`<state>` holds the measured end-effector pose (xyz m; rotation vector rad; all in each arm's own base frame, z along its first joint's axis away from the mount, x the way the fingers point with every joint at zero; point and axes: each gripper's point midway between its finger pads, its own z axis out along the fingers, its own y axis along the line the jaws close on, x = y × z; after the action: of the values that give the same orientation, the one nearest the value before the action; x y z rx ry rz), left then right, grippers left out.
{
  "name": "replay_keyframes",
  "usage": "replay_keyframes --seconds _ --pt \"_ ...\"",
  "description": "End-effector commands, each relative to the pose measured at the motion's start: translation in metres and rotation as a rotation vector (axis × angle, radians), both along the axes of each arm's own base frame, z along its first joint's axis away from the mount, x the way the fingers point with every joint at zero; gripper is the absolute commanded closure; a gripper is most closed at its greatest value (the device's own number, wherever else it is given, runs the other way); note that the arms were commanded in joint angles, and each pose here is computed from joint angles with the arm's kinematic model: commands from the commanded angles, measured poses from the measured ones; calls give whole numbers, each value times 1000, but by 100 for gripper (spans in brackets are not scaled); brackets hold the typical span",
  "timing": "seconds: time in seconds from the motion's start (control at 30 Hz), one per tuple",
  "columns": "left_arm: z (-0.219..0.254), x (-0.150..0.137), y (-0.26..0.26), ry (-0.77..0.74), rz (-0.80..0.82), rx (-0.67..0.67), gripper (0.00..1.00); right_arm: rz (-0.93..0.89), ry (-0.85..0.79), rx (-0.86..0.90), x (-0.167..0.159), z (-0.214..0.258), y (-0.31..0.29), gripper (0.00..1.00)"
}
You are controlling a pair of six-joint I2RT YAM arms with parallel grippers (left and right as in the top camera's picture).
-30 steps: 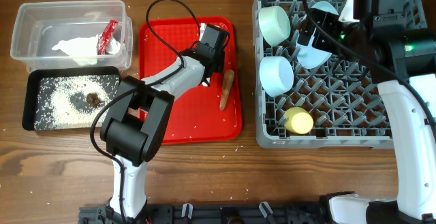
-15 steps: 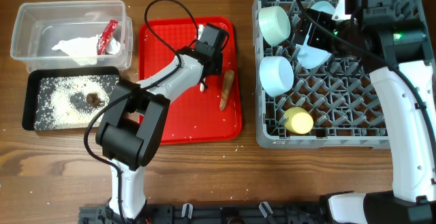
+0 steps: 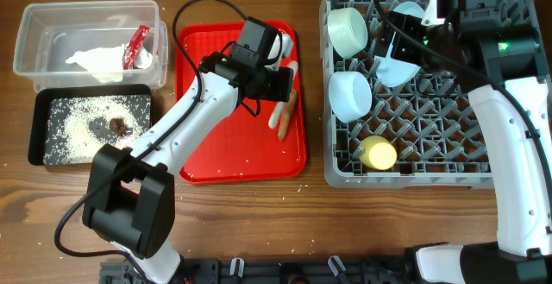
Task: Sort waste into correct bins and load items into the dishwasher rack
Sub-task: 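Carry the white spoon right and lay it in the rack, then grasp the brown food scrap with the left gripper and move it left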
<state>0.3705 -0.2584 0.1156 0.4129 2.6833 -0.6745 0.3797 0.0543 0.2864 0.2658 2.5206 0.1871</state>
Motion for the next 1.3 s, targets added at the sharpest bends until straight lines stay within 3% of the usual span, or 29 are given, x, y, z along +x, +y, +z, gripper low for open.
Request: replay_keyframes --seconds 0.0,0.17,0.3,0.53,0.6,0.63,0.67,0.77,0.83,0.93,1.07,1.13,1.2,1.27 --pt "14 -43 -39 -23 -336 -105 96 -35 -14 -49 6 0 -14 0" --pt "7 -77 -74 -142 -593 -39 96 -76 -11 -42 7 0 -30 0" --pt "6 -83 -105 -293 -642 68 96 -79 3 -42 4 -2 -32 0" --pt "21 -94 -148 -430 -695 17 92 -79 5 -43 4 -2 -32 0" --pt "22 -95 -153 -446 -701 6 77 -79 7 -43 4 -3 -32 0" --pt "23 -95 -155 -452 -702 2 57 -79 7 -43 4 -3 -32 0" --pt "24 -94 -156 -460 -701 -2 44 -79 7 -43 4 -3 -32 0" --pt "29 -91 -160 -480 -689 -18 18 -79 7 -42 4 -3 -32 0" --pt "31 -84 -156 -466 -623 -7 13 -79 9 -42 3 -3 -32 0" --pt "40 -63 -132 -439 -437 55 14 -79 8 -42 3 -3 -32 0" --pt "49 -25 -53 -289 -58 116 21 -75 8 -45 3 -3 -32 0" --pt "37 -16 -16 -189 64 151 38 -76 8 -45 3 -3 -32 0" --pt "14 -12 12 -104 134 203 67 -78 8 -43 3 -3 -32 0" --pt "-8 -11 26 -33 177 221 78 -78 8 -42 3 -3 -32 0"
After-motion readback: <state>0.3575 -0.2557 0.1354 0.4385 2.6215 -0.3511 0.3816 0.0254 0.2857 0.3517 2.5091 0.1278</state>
